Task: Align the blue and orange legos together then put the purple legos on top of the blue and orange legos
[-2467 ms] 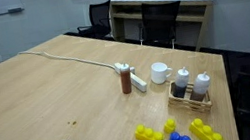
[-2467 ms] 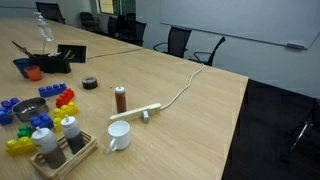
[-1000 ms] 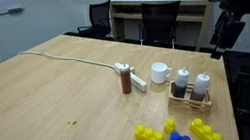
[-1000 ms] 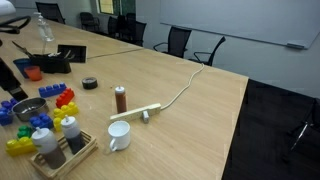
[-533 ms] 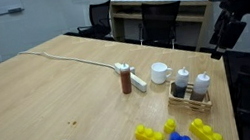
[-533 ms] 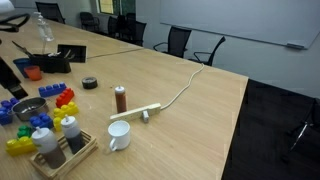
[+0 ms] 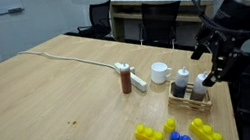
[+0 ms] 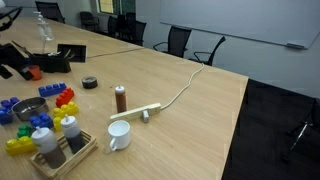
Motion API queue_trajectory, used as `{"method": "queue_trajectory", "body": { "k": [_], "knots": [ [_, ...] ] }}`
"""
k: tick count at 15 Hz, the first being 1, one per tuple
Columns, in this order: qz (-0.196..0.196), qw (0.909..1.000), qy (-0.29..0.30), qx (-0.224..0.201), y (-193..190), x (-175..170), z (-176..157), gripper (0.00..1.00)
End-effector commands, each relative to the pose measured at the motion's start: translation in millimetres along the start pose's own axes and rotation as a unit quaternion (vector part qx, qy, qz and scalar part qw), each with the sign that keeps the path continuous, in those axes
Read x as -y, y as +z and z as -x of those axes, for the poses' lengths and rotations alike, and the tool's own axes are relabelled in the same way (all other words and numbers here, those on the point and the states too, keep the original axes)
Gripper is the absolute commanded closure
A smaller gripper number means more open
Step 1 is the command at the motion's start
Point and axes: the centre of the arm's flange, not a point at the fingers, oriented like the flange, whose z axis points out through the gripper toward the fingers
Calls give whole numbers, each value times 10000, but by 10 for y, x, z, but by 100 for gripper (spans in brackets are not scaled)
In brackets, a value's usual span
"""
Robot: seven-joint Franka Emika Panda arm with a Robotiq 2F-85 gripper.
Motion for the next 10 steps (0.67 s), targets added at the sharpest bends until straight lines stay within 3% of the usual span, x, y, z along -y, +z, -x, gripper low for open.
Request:
{"method": "queue_trajectory", "body": {
  "k": [1,4,5,10],
  "knots": [
    [52,9988,-358,-327,224,230,-442,0],
    [-149,9972,-230,-692,375,396,-644,0],
    [-96,9980,-305,-544,220,291,-444,0],
    [-228,9977,-238,-590,315,346,-557,0]
  ]
}}
